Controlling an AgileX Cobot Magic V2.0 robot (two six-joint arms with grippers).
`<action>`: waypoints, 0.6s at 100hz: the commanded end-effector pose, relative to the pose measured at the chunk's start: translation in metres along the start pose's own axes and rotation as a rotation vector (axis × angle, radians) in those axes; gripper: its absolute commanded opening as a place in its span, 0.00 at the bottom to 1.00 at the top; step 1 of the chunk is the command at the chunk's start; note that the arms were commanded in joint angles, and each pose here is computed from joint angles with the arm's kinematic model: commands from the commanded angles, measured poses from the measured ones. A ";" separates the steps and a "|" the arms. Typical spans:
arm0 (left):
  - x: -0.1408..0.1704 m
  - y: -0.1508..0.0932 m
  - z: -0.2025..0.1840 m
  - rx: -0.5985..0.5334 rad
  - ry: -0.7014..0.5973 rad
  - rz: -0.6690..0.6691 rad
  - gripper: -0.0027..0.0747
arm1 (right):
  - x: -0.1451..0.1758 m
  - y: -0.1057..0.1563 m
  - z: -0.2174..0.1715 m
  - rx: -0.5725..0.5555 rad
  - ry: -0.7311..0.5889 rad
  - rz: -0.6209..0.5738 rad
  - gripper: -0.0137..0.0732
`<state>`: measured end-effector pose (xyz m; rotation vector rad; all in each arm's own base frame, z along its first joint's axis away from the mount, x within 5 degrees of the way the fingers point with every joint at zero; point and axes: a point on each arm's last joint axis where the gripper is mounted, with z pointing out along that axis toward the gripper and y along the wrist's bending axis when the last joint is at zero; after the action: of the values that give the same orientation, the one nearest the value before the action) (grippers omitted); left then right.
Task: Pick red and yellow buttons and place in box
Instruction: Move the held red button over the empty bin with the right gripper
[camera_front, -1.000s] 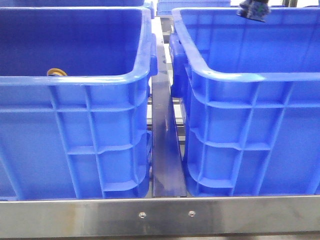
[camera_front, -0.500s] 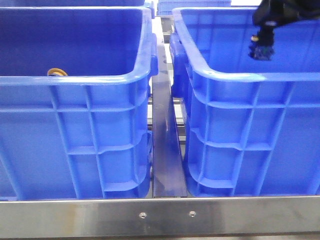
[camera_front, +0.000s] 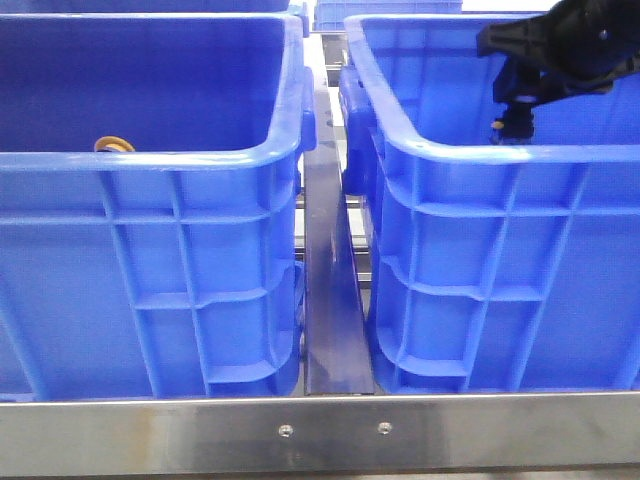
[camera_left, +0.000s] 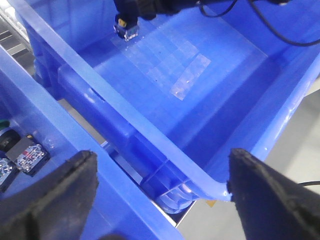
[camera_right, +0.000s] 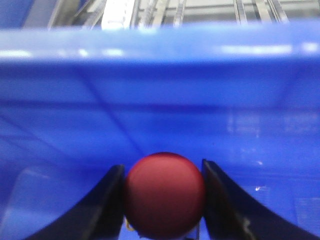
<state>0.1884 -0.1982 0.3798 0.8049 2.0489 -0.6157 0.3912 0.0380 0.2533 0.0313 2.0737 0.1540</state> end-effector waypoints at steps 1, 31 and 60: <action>-0.017 -0.005 -0.017 0.013 -0.128 -0.001 0.70 | -0.025 0.000 -0.012 0.027 -0.097 0.003 0.43; -0.017 -0.005 -0.017 0.013 -0.128 -0.001 0.70 | -0.014 -0.002 0.000 0.031 -0.059 0.003 0.43; -0.017 -0.005 -0.017 0.013 -0.128 -0.001 0.70 | -0.014 -0.001 0.000 0.022 -0.053 0.003 0.45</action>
<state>0.1885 -0.1982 0.3799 0.8042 2.0477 -0.6160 0.3987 0.0379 0.2344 0.0400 2.1159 0.1420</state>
